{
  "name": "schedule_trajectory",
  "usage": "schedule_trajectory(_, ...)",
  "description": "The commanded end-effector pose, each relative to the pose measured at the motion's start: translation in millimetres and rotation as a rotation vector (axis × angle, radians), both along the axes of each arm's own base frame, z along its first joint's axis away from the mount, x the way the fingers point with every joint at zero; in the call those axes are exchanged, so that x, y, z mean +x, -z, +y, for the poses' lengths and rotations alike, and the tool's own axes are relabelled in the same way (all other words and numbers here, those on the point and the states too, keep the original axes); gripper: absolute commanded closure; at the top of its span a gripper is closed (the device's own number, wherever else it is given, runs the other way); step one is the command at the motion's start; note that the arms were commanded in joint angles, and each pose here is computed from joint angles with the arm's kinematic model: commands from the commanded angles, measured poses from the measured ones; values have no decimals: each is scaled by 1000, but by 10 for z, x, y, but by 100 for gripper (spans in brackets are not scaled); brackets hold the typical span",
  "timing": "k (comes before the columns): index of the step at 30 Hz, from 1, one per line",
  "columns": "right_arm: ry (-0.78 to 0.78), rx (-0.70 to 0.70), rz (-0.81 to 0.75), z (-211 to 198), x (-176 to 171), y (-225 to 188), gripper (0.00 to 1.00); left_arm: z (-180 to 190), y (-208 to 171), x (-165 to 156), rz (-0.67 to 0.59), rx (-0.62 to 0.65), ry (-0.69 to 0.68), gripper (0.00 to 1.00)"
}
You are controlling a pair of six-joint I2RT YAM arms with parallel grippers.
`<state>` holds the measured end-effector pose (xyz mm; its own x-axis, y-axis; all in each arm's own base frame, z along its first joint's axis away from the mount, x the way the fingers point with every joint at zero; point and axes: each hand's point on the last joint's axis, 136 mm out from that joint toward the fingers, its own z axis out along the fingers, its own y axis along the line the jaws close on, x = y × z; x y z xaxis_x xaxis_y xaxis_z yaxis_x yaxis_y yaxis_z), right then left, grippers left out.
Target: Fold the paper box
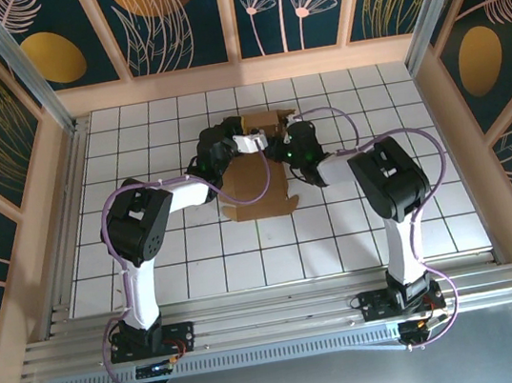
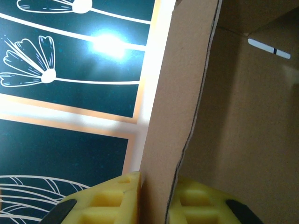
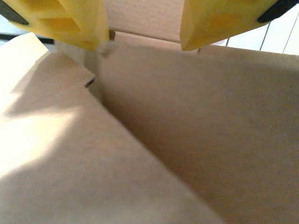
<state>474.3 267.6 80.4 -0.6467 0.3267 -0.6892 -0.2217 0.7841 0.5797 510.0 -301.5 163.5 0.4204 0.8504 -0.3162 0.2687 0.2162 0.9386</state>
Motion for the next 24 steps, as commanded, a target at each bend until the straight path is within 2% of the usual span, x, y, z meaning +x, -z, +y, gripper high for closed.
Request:
schedule_trajectory(1, -102, -6, 34, 211, -71, 201, 55, -184, 101, -84, 52, -5, 58, 82)
schedule_trajectory(7, -67, 14, -11, 84, -100, -82, 50, -177, 140, -65, 55, 8, 50, 82)
schedule_trajectory(11, -58, -22, -86, -106, -294, -348, 44, -167, 161, -55, 56, 14, 42, 82)
schedule_trajectory(15, -111, -61, -143, -291, -566, -560, 38, -166, 188, -43, 55, 21, 39, 82)
schedule_trajectory(20, -216, -27, -238, -593, -853, -917, 34, -172, 202, -29, 53, 24, 38, 82)
schedule_trajectory(23, -122, -81, -285, -963, -756, -1040, 23, -181, 209, -25, 56, 20, 42, 82)
schedule_trajectory(24, -100, -111, -290, -1082, -696, -1042, 16, -188, 218, -27, 58, 18, 44, 82)
